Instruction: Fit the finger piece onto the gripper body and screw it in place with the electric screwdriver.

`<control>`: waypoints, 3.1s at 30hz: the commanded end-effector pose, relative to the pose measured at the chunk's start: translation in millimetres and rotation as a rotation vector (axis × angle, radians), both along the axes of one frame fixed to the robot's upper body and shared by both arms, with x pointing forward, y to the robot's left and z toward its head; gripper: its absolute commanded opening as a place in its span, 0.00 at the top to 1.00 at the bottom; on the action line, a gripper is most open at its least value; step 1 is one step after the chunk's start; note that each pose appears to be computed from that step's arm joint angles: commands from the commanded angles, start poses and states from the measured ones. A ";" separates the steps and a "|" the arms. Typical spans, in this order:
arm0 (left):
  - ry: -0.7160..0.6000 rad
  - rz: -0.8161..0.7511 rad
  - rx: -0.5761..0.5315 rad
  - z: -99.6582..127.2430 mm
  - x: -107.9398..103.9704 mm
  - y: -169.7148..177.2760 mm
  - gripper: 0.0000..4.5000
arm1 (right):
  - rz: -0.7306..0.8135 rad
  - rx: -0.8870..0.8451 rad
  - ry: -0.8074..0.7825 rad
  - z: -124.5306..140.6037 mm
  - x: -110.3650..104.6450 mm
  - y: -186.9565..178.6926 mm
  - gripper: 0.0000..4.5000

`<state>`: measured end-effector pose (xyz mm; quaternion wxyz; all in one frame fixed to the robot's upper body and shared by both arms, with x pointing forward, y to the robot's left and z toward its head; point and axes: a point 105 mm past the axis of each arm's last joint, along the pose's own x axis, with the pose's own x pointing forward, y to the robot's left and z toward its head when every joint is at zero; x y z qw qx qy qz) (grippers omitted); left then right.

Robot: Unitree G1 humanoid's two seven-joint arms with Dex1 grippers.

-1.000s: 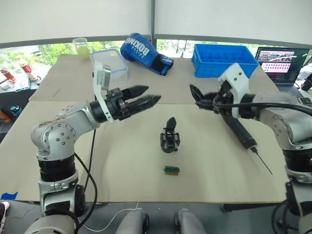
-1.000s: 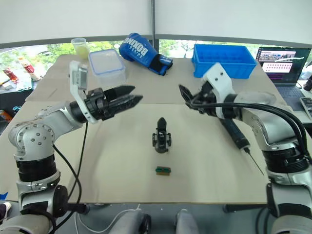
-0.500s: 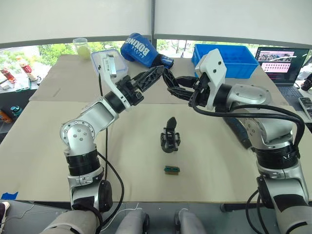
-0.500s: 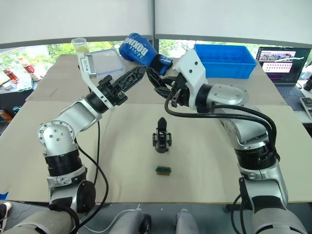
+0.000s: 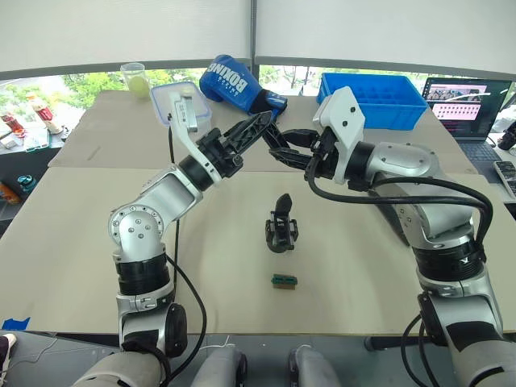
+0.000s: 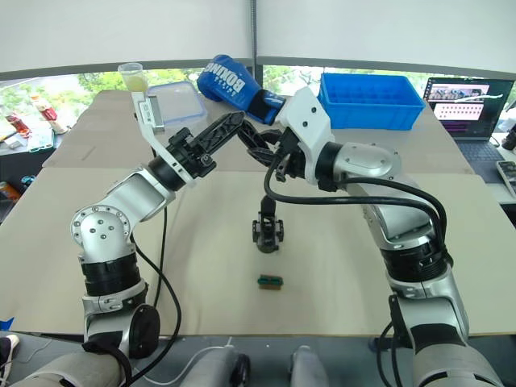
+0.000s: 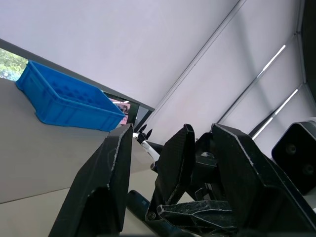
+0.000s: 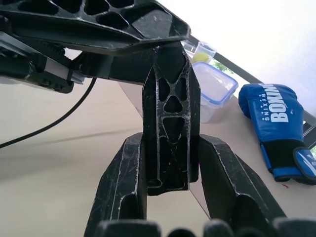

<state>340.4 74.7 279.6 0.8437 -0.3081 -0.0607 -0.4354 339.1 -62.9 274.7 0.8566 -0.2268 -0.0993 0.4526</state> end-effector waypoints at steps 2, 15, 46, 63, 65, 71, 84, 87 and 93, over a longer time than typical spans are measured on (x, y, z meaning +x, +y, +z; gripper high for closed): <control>-0.076 -0.043 -0.016 15.5 -13.0 -8.5 0.81 | 0.028 0.005 -0.084 14.2 -10.3 3.5 0.76; -0.108 -0.042 0.049 22.3 -9.5 -12.4 1.00 | 0.104 -0.038 -0.169 22.7 -26.3 5.8 0.46; -0.231 -0.586 0.481 15.4 -50.4 -5.4 1.00 | 0.632 0.029 0.605 12.0 -61.4 -5.4 0.42; -0.224 -0.579 0.471 13.8 -50.1 -6.8 1.00 | 0.634 0.089 0.627 17.2 -59.8 1.1 0.59; -0.223 -0.578 0.473 13.0 -50.0 -7.0 1.00 | 0.636 0.092 0.627 17.8 -59.7 1.6 0.75; -0.218 -0.572 0.478 11.7 -48.6 -6.8 1.00 | 0.636 0.072 0.605 14.2 -59.9 0.9 0.93; -0.251 -0.553 0.795 -36.1 -48.4 49.6 0.00 | 0.640 -0.042 0.290 -11.0 -58.4 -6.5 0.93; -0.271 -0.542 0.929 -64.0 -46.8 64.6 0.00 | 0.646 -0.045 0.272 -17.8 -59.5 -9.6 0.93; -0.298 -0.450 1.068 -133.2 -29.3 60.0 0.00 | 0.624 -0.061 0.263 -30.9 -58.9 -16.1 0.93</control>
